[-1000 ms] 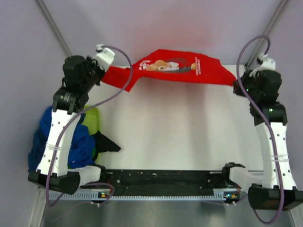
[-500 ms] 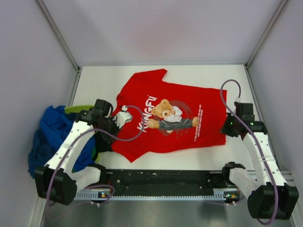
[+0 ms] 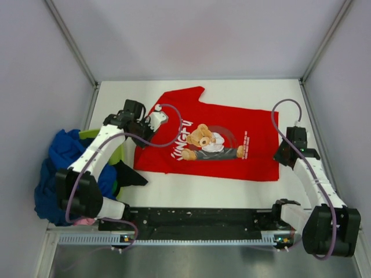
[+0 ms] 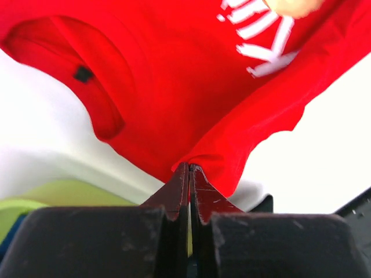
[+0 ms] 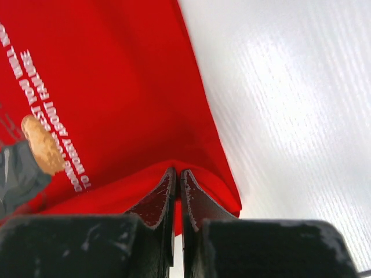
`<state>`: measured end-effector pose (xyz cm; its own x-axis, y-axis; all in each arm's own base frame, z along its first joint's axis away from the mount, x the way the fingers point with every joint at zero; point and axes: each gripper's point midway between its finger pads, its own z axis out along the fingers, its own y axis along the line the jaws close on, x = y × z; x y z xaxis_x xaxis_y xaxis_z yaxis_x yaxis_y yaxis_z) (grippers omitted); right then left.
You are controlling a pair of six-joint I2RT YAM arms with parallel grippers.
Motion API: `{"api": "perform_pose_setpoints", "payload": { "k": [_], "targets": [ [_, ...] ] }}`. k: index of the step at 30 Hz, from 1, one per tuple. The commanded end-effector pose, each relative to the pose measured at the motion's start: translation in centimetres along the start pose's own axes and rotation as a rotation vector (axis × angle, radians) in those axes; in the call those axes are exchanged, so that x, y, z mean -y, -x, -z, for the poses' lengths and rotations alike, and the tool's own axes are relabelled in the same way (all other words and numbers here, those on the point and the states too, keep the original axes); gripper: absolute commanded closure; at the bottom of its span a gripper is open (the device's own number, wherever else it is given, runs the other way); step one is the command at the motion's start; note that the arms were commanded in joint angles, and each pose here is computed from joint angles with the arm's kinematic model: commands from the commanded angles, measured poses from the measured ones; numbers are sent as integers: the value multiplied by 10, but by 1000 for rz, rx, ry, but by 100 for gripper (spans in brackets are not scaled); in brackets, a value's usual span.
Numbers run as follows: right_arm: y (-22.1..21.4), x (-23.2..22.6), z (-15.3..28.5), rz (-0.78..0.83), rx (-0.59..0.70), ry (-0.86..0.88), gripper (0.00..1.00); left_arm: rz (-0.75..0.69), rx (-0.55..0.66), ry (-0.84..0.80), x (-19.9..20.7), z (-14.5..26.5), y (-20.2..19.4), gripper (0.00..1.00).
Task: Fold and stack the t-shirts
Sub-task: Fold the flattened tshirt in 1/3 of the way
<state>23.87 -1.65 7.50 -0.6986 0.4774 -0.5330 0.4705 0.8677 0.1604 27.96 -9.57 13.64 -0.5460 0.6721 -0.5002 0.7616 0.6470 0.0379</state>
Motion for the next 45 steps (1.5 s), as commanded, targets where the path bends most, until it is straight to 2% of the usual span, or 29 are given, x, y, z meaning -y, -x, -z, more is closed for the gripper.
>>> {"api": "perform_pose_setpoints", "payload": {
  "k": [1, 5, 10, 17, 21, 30, 38, 45],
  "targets": [
    [47, 4, -11, -95, 183, -41, 100, 17, 98, 82, -35, -11, 47, 100],
    [52, 3, -23, -98, 178, -57, 100, 65, 66, 122, -57, -23, 61, 100],
    [45, 13, -33, -123, 148, -99, 100, 88, 119, 152, -70, -24, 86, 100],
    [36, 23, -34, -126, 143, -126, 100, -27, 185, 194, -72, -15, 118, 100],
    [36, 24, -35, -123, 144, -136, 100, -78, 160, 207, -71, -28, 120, 100],
    [43, 23, -37, -121, 154, -137, 100, -34, 67, 274, -95, -56, 112, 100],
    [45, 24, -41, -119, 155, -146, 100, -53, 102, 298, -104, -71, 132, 100],
    [48, 24, -46, -112, 150, -157, 100, -102, 46, 382, -114, -84, 131, 100]
  ]
}}
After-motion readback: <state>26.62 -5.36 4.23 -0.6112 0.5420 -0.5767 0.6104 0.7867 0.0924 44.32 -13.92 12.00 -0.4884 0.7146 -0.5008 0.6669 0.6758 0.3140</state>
